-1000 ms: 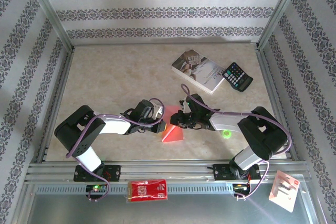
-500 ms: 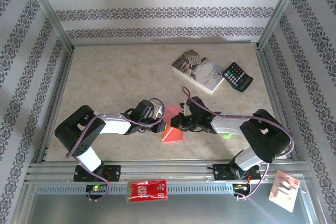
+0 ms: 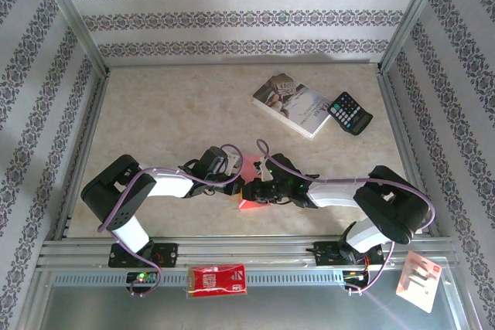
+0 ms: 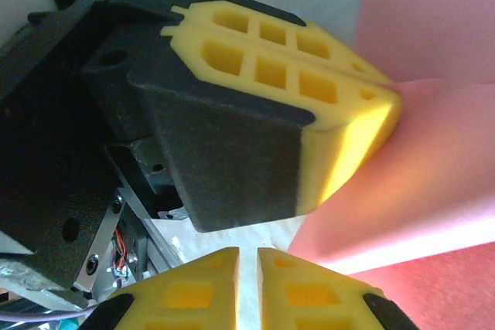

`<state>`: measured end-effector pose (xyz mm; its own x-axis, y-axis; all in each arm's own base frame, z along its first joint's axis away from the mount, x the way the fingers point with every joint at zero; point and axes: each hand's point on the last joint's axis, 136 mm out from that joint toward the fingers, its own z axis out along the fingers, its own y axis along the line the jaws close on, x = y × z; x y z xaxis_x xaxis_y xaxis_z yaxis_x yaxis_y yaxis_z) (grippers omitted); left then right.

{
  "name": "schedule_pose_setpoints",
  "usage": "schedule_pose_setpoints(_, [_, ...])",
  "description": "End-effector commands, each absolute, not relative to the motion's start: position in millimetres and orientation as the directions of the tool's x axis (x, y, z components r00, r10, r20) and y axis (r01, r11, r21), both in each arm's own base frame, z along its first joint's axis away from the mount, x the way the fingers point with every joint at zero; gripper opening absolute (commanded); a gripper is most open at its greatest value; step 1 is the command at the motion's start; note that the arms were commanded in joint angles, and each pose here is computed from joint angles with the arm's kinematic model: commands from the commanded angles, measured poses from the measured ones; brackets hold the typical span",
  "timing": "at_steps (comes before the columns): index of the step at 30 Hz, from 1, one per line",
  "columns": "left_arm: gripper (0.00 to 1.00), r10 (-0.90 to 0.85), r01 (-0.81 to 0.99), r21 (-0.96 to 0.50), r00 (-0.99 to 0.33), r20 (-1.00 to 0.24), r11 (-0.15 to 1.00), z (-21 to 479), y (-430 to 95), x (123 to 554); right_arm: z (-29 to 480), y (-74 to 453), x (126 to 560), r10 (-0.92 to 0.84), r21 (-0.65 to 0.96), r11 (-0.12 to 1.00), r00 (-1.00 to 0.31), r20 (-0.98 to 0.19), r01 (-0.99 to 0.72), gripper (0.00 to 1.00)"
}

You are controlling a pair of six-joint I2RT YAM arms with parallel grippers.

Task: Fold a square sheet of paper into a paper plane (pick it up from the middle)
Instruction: Fold the triangle at the bottom-center of the table.

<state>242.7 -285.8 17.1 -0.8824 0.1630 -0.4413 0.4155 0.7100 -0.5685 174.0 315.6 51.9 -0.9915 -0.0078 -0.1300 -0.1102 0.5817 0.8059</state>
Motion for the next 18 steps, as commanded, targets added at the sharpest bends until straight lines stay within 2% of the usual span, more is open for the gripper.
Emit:
schedule_pose_setpoints(1, [0.00, 0.195, 0.333, -0.444, -0.924, -0.328, 0.832, -29.6, -253.2, 228.3, 51.4, 322.4, 175.1, 0.003, 0.813, 0.570, -0.989, -0.145, -0.118, 0.14])
schedule_pose_setpoints(18, [0.00, 0.192, 0.324, -0.444, -0.929, -0.316, 0.835, -30.2, -253.2, 228.3, 28.0, 321.1, 169.2, -0.007, 0.792, 0.602, -0.993, -0.117, -0.098, 0.14])
